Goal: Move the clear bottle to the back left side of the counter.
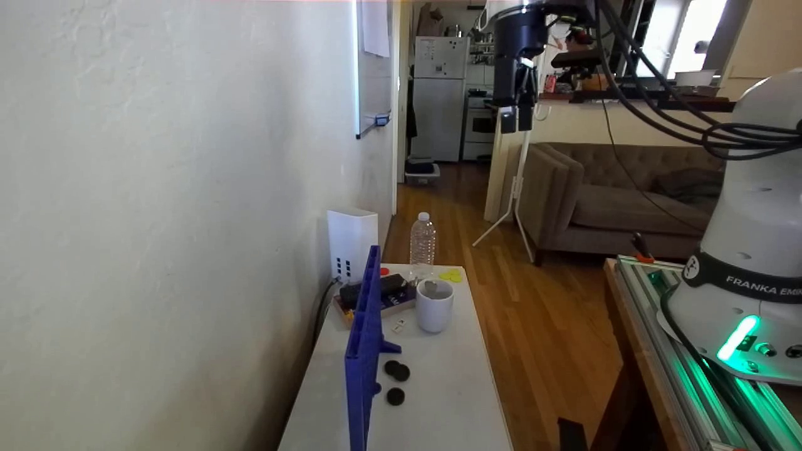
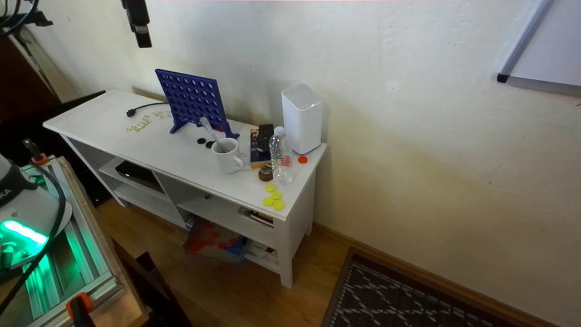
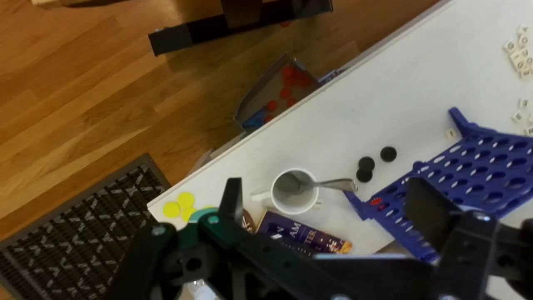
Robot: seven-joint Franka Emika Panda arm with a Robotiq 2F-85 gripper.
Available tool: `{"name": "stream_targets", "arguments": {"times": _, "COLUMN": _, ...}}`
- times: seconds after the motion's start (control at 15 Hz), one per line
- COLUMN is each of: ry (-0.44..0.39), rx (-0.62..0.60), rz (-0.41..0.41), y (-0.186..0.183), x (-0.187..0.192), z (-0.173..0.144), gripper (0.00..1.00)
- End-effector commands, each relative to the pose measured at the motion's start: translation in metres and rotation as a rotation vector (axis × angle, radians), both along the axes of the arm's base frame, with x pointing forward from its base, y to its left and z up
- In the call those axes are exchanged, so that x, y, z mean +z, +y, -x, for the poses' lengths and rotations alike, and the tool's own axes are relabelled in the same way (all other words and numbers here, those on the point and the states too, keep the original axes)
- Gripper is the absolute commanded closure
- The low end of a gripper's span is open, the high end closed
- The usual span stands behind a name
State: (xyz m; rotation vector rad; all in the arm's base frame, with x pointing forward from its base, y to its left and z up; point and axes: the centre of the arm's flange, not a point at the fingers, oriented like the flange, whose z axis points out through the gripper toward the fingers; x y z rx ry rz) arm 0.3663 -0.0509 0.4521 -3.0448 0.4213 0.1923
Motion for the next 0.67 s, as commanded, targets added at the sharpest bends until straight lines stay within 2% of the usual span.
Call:
{"name": "stream_targets", "arguments": {"times": 0.0, "ry": -0.085, "rx": -0.091, "rz": 0.029, "y": -0.027, "x": -0.034, "z": -0.036, "gripper": 0.0}}
{"name": "stream_targets", "arguments": {"times": 0.2, "ry": -0.145, "rx": -0.145, "rz": 0.045, "y": -0.05, "x": -0.07, "z": -0.058, "gripper": 0.0}}
{"name": "stream_targets", "arguments": {"times": 0.27, "ry": -0.181, "rx": -0.145, "rz": 0.025, "y": -0.057, "x": -0.083, "z": -0.064, "gripper": 0.0}}
{"name": "stream_targets", "arguments": {"times": 0.6, "ry": -0.214, "rx": -0.255, "rz": 0.039, "y": -0.101, "x": -0.144, "z": -0.091, "gripper": 0.0}}
